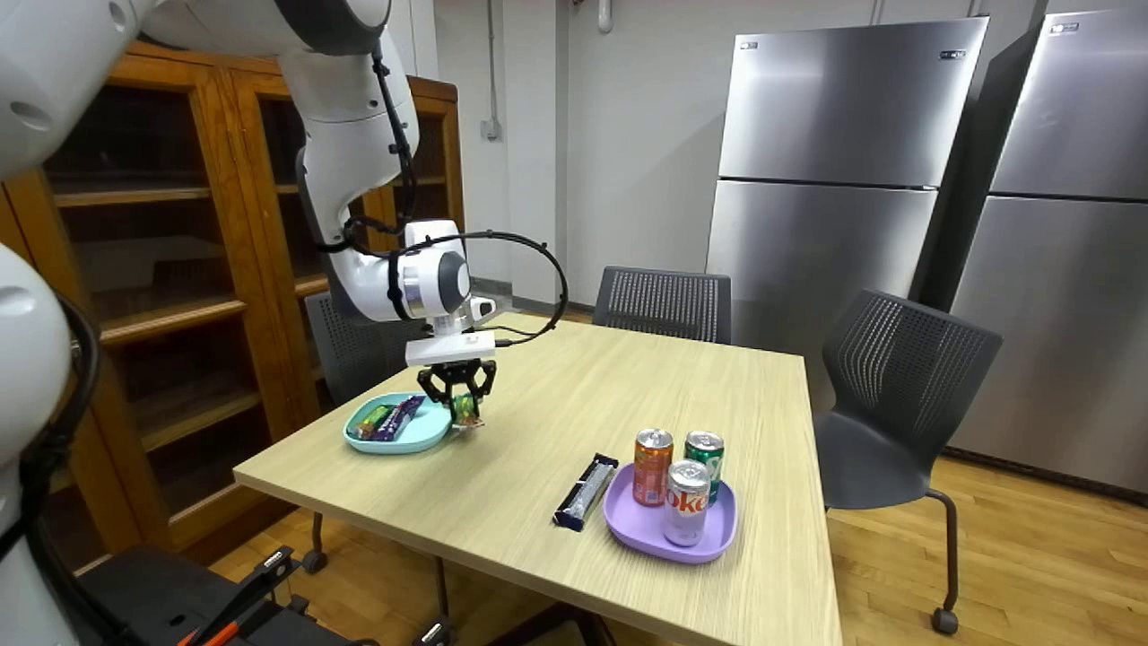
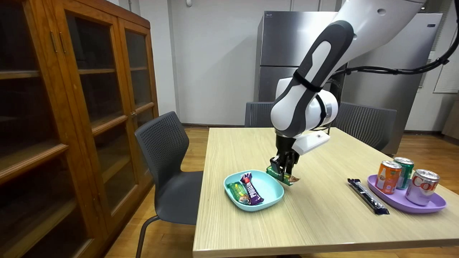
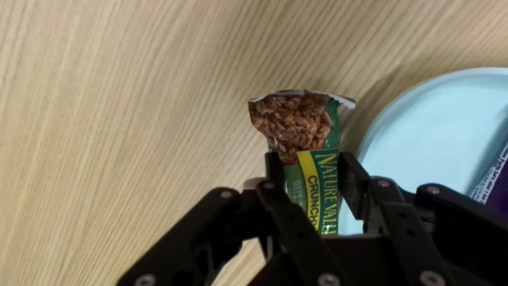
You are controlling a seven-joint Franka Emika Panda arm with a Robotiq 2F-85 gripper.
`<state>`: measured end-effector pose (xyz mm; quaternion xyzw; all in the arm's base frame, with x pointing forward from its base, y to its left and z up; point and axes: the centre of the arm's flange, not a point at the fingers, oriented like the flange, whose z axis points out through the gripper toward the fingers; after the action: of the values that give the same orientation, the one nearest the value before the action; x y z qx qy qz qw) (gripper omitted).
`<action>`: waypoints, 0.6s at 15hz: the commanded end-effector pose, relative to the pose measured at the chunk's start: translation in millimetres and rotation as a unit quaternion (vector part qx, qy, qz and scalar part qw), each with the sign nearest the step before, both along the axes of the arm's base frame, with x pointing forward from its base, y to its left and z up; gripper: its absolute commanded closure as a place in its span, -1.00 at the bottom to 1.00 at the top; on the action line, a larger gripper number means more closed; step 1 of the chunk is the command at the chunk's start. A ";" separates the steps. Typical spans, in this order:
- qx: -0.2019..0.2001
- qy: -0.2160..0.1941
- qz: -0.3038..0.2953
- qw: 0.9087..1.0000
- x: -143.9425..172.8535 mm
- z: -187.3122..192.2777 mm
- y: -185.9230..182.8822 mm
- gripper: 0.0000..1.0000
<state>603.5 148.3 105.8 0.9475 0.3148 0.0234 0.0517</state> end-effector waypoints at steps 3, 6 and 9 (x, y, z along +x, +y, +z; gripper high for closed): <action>-0.031 -0.033 -0.026 0.999 -8.6 20.7 33.8 0.69; -0.039 -0.043 -0.037 0.998 -11.0 24.6 45.4 0.69; -0.049 -0.047 -0.041 0.997 -12.9 23.8 56.2 0.69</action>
<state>595.3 193.3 118.0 0.9537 0.2825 0.0460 0.0930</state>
